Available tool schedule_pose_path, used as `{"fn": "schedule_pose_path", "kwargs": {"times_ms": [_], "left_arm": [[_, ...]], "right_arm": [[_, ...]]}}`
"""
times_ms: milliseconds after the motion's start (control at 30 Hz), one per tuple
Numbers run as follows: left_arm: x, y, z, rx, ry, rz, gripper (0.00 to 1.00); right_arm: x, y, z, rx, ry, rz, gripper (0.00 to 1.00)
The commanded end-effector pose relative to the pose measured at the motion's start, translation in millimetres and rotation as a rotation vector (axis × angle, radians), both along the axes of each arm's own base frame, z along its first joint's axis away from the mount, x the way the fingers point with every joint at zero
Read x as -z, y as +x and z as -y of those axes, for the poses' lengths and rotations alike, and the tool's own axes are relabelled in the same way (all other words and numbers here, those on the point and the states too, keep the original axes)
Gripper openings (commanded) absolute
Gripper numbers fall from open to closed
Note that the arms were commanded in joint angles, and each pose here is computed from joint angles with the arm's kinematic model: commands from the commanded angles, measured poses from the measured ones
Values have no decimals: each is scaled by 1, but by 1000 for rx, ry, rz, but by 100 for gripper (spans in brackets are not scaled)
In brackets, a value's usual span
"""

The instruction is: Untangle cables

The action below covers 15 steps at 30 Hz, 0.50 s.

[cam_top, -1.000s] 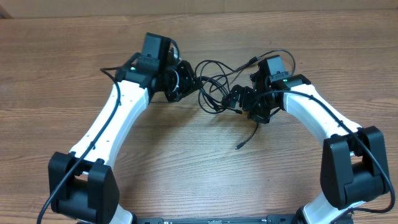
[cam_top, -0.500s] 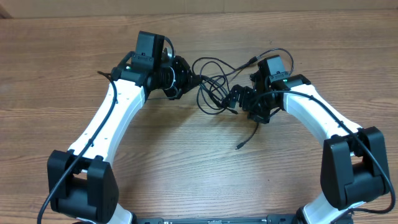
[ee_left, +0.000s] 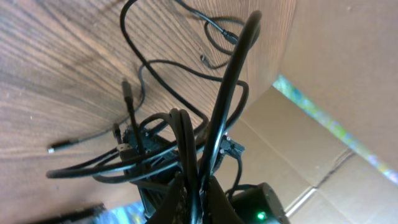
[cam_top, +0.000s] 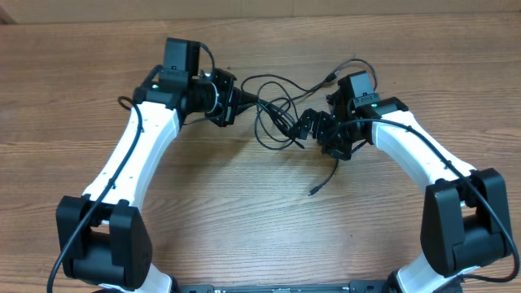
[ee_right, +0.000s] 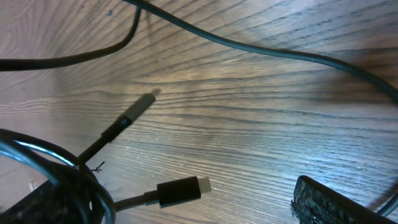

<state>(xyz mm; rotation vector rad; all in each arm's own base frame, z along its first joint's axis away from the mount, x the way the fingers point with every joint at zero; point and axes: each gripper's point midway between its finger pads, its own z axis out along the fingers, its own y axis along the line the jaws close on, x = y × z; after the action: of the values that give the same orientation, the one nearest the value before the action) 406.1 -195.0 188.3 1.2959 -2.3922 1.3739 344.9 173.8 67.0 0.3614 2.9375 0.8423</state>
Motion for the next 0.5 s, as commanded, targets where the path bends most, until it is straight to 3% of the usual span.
{"fn": "schedule_pose_path", "kwargs": {"times_ms": [0,333,467], "left_arm": [[-14,16,-28,-113,-56,-27,4],[-15,15,-27,-211,-132,-174,5],[-14,15,-28,-318,-190,-311,5]], "right_arm": [[11,-4,18,26,-94,-13,100],[11,-4,18,26,-93,-13,100],[11,-4,18,26,-94,-15,100]]}}
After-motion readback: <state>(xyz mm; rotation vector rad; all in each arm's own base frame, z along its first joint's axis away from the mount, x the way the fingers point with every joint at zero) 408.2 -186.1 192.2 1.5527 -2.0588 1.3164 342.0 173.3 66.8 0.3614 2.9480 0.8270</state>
